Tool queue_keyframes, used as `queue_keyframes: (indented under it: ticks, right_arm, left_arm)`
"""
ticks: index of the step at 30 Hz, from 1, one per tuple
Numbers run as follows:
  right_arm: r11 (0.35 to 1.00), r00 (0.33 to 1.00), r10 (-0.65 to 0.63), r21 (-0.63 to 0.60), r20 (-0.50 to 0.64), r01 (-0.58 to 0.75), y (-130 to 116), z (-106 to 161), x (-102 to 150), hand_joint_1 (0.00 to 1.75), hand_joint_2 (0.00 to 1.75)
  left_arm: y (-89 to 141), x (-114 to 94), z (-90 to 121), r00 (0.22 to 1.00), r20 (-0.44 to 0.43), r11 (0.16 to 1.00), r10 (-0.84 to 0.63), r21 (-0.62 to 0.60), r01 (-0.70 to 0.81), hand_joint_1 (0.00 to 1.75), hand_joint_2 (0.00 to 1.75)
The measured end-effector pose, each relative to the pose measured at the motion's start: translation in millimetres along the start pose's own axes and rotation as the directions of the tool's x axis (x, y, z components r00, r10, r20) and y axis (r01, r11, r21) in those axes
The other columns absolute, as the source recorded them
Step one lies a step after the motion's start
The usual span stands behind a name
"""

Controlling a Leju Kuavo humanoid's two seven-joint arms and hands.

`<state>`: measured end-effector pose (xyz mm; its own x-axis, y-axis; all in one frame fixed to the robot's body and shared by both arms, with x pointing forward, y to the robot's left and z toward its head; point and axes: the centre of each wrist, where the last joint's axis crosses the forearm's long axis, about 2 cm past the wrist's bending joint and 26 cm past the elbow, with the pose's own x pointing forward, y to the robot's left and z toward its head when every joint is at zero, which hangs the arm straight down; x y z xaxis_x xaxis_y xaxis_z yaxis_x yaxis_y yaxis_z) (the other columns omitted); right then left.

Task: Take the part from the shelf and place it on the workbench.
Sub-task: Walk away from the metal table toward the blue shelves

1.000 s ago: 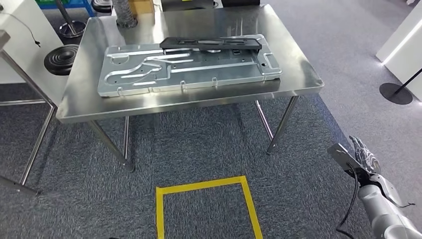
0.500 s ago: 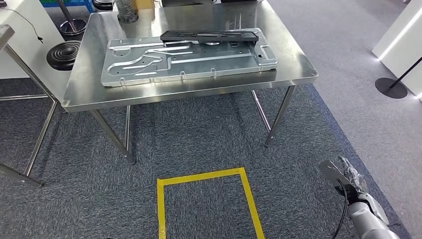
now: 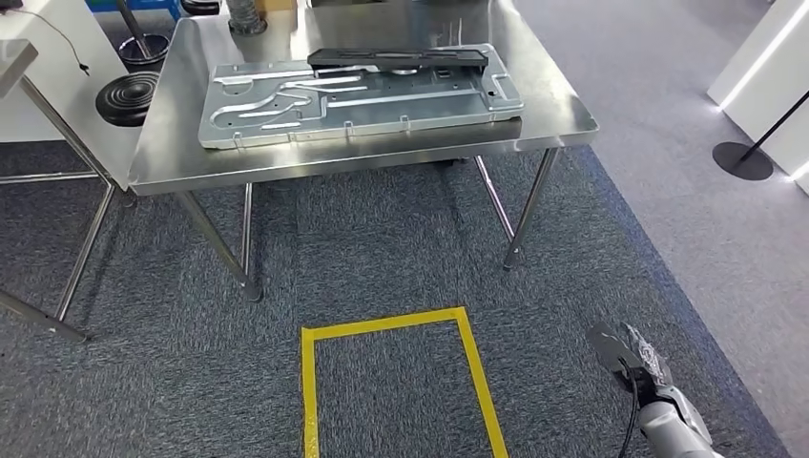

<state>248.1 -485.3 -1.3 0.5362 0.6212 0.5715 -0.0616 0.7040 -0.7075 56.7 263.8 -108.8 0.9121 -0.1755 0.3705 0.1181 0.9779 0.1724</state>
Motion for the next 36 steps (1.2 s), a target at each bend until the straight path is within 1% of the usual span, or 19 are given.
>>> queue_keyframes:
  ticks: [8,14,17,20,25,28,32,36]
  right_arm:
    - [0.999,0.999,-0.019,0.044,-0.043,0.02,15.7,7.8,-6.0,0.0,0.0]
    - [0.998,0.998,-0.03,0.051,-0.062,0.033,18.9,9.7,-7.8,0.0,0.0]
    - [0.996,0.995,-0.05,0.067,-0.083,0.056,25.1,13.9,-11.8,0.0,0.0]
    - [0.989,0.99,-0.075,0.12,-0.119,0.089,42.5,23.3,-16.7,0.0,0.0]
    - [0.953,0.963,-0.117,0.244,-0.244,0.177,92.7,54.9,-28.6,0.0,0.0]
    - [0.929,0.94,-0.138,0.289,-0.311,0.232,119.6,73.6,-31.5,0.0,0.0]
    - [0.895,0.904,-0.152,0.332,-0.399,0.297,139.4,87.6,-31.5,0.0,1.75]
    - [0.863,0.875,-0.156,0.368,-0.458,0.347,158.0,100.7,-29.3,0.0,1.75]
  left_arm:
    - [-1.2,-0.1,0.3,1.0,0.0,1.0,0.001,-0.001,-0.001,0.0,0.0]
    - [-1.9,0.8,0.2,1.0,0.002,1.0,-0.003,-0.003,0.003,0.0,0.0]
    - [-2.6,0.6,0.4,1.0,0.0,1.0,-0.007,-0.005,0.007,0.0,0.0]
    - [-2.8,0.4,0.5,1.0,-0.001,1.0,-0.008,-0.006,0.008,0.0,0.0]
    - [-3.9,0.8,0.6,1.0,-0.004,1.0,-0.018,-0.012,0.018,0.0,0.0]
    - [-3.7,3.1,0.1,1.0,-0.005,1.0,-0.023,-0.014,0.023,0.0,0.0]
    - [-4.9,4.8,-0.1,0.999,-0.006,0.999,-0.032,-0.021,0.031,0.0,0.0]
    - [-6.0,7.8,-0.5,0.999,-0.002,0.999,-0.041,-0.027,0.041,0.0,0.0]
